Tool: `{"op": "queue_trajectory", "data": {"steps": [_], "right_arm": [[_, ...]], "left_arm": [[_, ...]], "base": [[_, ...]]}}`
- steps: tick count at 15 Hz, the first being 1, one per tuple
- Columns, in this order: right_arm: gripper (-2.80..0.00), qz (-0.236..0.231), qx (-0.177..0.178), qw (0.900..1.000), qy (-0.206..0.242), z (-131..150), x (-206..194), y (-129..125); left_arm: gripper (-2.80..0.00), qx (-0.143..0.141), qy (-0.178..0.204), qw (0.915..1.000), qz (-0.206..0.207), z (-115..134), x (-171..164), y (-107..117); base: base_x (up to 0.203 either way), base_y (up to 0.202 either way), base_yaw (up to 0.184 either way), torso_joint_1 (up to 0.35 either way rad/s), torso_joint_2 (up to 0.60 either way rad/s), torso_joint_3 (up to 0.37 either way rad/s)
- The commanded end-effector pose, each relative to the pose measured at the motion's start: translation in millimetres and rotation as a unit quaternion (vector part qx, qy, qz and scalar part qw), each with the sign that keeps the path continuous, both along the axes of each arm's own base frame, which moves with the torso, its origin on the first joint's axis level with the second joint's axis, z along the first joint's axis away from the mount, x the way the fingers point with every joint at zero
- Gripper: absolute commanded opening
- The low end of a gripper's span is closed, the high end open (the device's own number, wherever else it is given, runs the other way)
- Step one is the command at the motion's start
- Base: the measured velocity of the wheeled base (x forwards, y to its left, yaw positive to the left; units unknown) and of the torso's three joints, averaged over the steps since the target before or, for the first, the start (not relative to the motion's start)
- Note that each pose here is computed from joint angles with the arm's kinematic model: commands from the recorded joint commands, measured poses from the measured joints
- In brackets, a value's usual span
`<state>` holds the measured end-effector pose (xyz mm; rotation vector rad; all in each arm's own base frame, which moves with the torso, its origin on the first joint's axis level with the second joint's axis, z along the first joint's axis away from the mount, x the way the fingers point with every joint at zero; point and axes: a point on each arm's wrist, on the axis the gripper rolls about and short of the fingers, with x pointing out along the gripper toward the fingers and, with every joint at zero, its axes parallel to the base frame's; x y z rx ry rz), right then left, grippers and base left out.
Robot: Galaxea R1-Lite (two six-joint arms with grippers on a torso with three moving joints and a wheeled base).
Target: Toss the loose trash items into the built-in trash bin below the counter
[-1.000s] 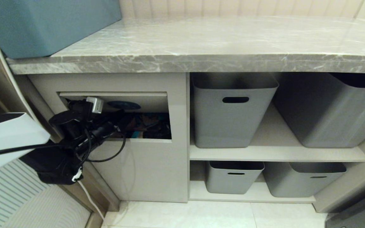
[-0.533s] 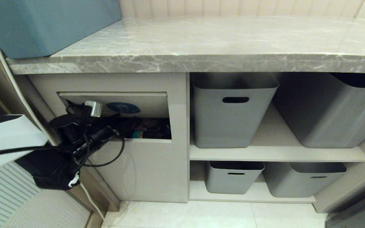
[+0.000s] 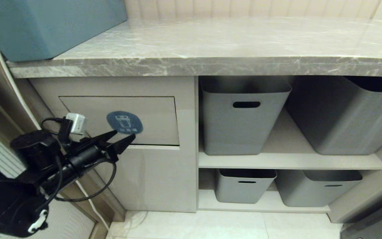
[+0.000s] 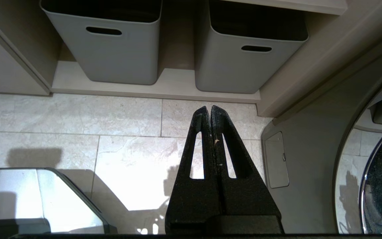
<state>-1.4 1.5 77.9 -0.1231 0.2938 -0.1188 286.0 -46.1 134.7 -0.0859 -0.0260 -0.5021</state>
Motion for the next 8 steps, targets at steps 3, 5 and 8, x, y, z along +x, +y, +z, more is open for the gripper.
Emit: {"op": "queue_trajectory", "data": {"steps": [3, 5, 8], "right_arm": [[-2.8, -0.003, 0.005, 1.0, 0.001, 0, 0, 0], [-2.8, -0.004, 0.007, 1.0, 0.0, 0, 0, 0], [-2.8, -0.001, 0.006, 1.0, 0.0, 0, 0, 0]], "left_arm": [[-2.8, -0.016, -0.065, 0.9978, -0.004, 41, -73, 7], [-2.8, -0.022, -0.083, 0.9958, 0.033, 47, -106, 16], [-2.8, -0.026, -0.075, 0.9786, 0.19, 38, -147, 54]], "base": [[0.0, 0.0, 0.0, 0.0, 0.0, 0.0], [0.0, 0.0, 0.0, 0.0, 0.0, 0.0], [0.0, 0.0, 0.0, 0.0, 0.0, 0.0]]}}
